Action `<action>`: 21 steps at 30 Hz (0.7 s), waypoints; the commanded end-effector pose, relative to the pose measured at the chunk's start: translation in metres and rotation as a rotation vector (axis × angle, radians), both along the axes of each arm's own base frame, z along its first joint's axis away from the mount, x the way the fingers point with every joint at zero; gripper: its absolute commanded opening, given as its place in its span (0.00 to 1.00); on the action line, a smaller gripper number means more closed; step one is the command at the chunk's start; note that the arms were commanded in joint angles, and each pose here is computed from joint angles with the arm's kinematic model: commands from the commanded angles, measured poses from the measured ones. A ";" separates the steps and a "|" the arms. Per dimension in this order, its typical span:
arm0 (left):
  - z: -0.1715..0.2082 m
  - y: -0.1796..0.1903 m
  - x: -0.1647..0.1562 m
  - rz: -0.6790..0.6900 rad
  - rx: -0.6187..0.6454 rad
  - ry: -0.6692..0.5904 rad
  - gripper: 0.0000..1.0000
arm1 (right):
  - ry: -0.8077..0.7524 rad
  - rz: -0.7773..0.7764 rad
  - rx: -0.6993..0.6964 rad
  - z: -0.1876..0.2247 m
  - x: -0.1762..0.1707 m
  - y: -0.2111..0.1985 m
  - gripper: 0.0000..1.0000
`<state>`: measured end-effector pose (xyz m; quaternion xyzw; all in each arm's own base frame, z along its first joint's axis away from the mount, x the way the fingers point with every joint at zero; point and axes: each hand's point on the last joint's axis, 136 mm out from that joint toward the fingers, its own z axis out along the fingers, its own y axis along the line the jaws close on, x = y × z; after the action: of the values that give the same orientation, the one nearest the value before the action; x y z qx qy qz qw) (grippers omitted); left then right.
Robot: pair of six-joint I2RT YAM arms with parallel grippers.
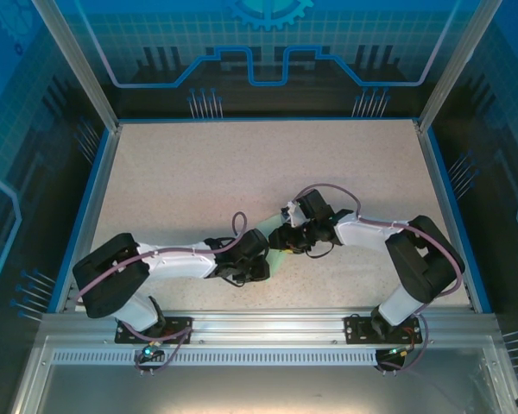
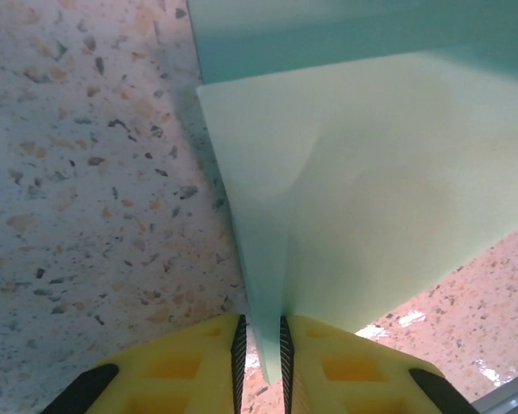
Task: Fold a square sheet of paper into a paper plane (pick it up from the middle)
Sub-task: Fourth fold the wing at the center of the table.
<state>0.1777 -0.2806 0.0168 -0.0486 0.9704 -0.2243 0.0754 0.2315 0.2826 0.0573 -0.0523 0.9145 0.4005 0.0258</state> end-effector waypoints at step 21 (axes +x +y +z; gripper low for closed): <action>-0.031 -0.004 -0.012 -0.137 0.193 0.021 0.24 | 0.035 0.031 -0.134 -0.022 -0.006 -0.001 0.20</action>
<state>0.1768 -0.2829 0.0098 -0.0132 0.9845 -0.1606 0.0688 0.2290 0.2806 0.0412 -0.0535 0.9311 0.3606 0.0089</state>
